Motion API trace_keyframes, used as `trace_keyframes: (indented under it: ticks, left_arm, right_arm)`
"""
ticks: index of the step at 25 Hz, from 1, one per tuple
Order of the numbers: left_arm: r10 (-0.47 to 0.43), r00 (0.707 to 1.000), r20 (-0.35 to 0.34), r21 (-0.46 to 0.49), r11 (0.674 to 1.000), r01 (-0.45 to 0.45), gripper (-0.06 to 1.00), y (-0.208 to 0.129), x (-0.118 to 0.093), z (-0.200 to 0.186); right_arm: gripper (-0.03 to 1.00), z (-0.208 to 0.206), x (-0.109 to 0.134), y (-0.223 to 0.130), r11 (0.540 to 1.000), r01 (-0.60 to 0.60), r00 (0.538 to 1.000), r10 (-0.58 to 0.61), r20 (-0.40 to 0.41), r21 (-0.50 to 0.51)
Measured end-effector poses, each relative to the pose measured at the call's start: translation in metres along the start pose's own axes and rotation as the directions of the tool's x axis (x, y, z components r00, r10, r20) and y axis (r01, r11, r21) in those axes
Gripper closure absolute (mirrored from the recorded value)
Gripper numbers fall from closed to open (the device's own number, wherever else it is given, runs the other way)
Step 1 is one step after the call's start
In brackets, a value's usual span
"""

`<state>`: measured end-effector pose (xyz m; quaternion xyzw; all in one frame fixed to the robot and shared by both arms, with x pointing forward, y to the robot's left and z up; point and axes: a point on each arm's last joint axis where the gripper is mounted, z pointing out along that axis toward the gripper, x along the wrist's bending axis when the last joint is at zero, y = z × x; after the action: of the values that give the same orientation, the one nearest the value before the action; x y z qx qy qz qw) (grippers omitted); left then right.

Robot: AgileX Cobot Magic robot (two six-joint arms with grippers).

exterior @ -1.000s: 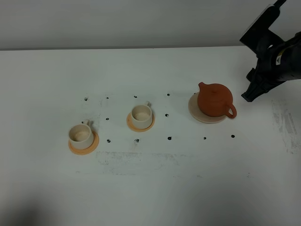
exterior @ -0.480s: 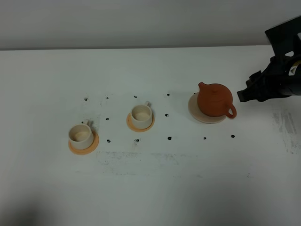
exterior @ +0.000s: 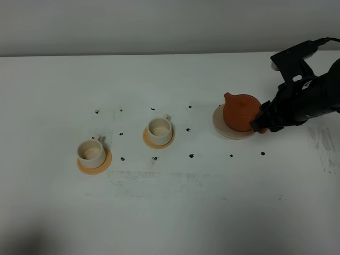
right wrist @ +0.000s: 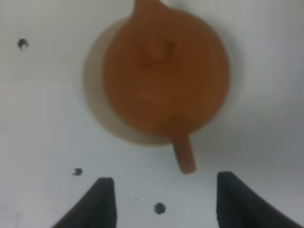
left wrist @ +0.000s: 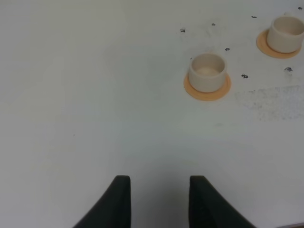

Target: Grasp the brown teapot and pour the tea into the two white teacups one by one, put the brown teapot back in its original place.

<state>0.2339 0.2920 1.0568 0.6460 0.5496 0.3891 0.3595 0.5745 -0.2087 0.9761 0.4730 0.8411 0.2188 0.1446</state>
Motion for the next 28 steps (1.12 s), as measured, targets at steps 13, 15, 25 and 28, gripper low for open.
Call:
trace_keyframes:
  ticks: [13,15,25,28]
  left_arm:
    - [0.000,1.000,0.000,0.000,1.000,0.000,0.64,0.000,0.000,0.000]
    - [0.000,1.000,0.000,0.000,1.000,0.000,0.64,0.000,0.000,0.000]
    - [0.000,1.000,0.000,0.000,1.000,0.000,0.64,0.000,0.000,0.000]
    - [0.000,1.000,0.000,0.000,1.000,0.000,0.64,0.000,0.000,0.000]
  right_arm:
    - [0.51,0.027,-0.020,0.026,0.989,0.087,0.995,-0.091,0.031,0.119]
    - [0.51,0.030,-0.021,0.028,0.988,0.087,0.995,-0.092,0.028,0.127]
    - [0.51,0.032,-0.021,0.027,0.985,0.087,0.996,-0.090,0.018,0.147]
    - [0.51,0.034,-0.021,0.026,0.984,0.086,0.996,-0.089,0.015,0.153]
